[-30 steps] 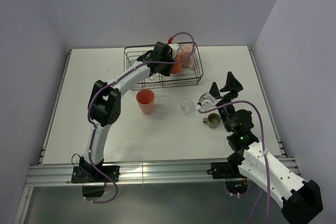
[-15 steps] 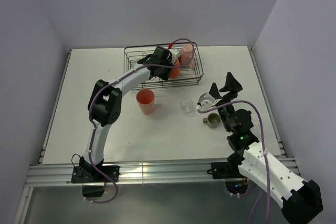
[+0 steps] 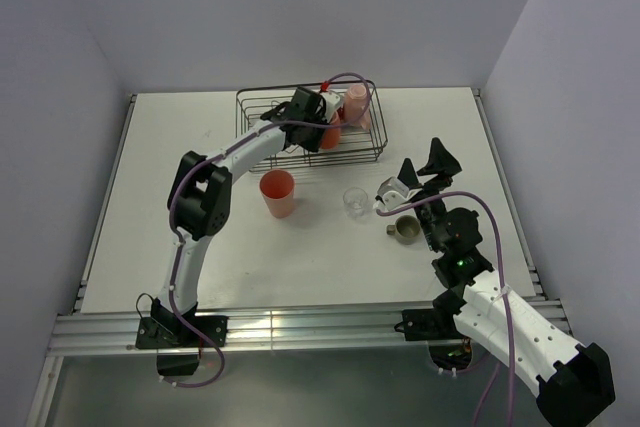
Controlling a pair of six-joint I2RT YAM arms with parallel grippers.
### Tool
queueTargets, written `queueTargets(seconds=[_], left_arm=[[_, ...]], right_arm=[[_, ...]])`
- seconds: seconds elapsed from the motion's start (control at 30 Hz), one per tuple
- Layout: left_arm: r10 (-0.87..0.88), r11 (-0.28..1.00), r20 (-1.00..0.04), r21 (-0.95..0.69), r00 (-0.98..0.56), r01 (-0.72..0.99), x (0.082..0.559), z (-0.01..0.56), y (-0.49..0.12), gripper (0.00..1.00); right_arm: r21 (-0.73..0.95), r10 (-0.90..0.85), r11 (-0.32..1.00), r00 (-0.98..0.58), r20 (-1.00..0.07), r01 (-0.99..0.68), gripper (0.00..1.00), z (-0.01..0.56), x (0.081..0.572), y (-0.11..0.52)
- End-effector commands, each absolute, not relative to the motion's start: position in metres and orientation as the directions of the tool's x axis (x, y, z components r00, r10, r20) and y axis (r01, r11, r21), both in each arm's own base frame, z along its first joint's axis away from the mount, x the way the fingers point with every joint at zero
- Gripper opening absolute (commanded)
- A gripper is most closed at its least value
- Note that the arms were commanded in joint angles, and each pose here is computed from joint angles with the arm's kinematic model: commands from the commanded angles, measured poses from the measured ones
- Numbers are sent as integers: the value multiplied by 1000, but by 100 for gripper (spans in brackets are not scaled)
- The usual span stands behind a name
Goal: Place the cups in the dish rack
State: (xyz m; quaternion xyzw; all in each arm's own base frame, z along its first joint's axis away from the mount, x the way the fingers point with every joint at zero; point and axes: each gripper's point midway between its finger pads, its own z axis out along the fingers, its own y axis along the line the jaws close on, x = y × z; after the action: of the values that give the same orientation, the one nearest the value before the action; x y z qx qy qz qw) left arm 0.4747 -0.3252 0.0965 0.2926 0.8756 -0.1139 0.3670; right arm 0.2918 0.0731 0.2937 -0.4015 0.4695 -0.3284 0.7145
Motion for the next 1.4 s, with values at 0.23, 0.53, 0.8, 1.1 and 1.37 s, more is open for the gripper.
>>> queueTargets(seconds=[0.23,0.53,0.8,1.1,1.37], left_arm=[[416,753,-803,41,-427,656,499,149,-341,0],[453,731,-789,61,-415,680,501,142,-342,3],[467,729,-776,66,-424,682,502,134,-339,6],[471,727,-767,60,-435,684,503,130,-339,14],[487,720,-753,60,-442,691,501,127,-335,25]], right_arm=[[-859,-828,495,369,-422,130,100,317,290,72],[-861,-829,492,374,-417,128,100,320,292,74],[-865,-830,487,373,-415,122,100,319,293,75],[-868,-832,482,374,-411,118,100,319,294,76],[-873,-834,475,377,-404,115,100,319,295,78]])
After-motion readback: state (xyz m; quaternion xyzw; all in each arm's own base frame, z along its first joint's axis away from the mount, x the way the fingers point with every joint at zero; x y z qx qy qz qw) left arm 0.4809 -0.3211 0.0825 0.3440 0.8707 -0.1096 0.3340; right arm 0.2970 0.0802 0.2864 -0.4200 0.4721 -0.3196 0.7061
